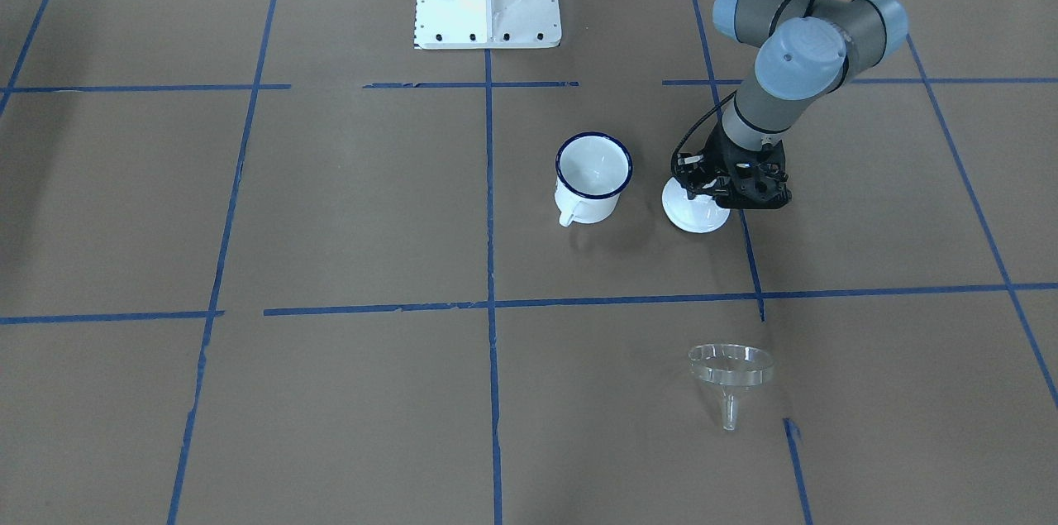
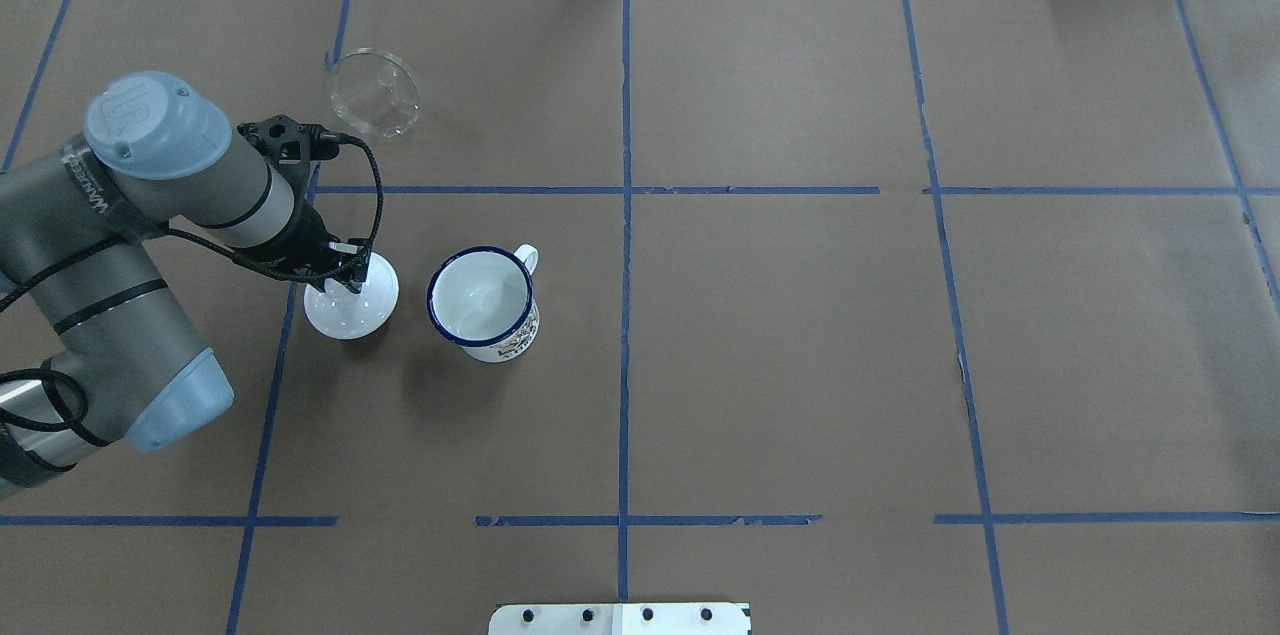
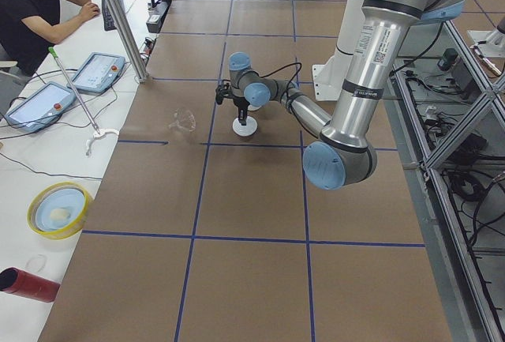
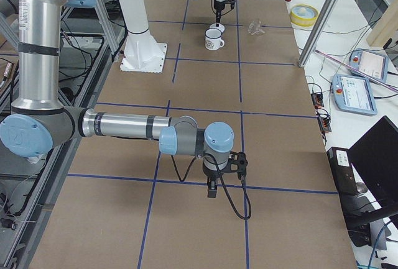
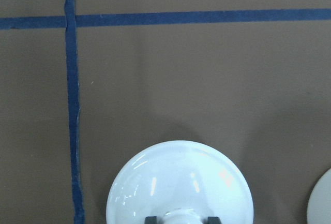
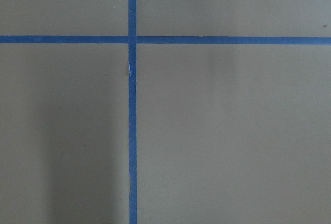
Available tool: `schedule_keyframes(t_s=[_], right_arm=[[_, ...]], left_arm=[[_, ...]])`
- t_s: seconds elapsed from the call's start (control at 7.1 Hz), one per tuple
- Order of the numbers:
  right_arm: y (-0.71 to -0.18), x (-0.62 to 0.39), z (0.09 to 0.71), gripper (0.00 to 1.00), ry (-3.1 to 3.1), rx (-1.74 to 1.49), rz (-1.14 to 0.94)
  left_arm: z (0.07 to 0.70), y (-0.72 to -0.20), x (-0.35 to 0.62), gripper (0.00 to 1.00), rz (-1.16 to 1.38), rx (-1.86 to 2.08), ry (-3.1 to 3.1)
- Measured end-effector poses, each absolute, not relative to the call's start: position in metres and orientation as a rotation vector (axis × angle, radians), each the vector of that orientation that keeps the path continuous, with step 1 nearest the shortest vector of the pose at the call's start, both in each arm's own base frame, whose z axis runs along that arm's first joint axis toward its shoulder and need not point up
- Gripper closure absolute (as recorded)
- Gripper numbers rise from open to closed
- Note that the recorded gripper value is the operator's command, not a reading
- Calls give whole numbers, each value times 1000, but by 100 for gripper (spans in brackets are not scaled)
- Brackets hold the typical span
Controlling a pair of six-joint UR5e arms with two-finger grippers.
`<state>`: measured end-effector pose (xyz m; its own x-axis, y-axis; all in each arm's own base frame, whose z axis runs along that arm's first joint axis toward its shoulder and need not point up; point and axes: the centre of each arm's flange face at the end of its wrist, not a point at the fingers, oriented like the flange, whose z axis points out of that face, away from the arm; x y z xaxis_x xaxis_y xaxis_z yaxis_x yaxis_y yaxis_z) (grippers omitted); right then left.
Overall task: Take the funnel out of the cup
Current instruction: 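Lift the white lid off the table with the left gripper, then carry the white lid over the white mug with the left gripper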
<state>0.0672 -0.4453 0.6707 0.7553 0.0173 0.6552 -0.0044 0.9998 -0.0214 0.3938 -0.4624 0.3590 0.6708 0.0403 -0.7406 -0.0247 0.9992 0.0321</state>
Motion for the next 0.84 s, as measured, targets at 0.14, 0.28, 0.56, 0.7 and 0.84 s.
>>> schedule_keyframes(t_s=[0.14,0.28,0.56,0.7,0.84], right_arm=[[-445,67,671,0,-715,-19,12],[-445,67,670,0,-715,-18,12],[-445,67,670,0,-715,-18,11],[-445,67,670,0,-715,-18,11],[-445,67,670,0,-715,-18,11]], left_arm=[[337,-455,382,100,35,16,827],[314,-447,365,100,28,15,818],[254,-449,341,100,-5,11,797],[231,-449,340,100,-8,-8,802],[214,-444,346,100,-11,-43,824]])
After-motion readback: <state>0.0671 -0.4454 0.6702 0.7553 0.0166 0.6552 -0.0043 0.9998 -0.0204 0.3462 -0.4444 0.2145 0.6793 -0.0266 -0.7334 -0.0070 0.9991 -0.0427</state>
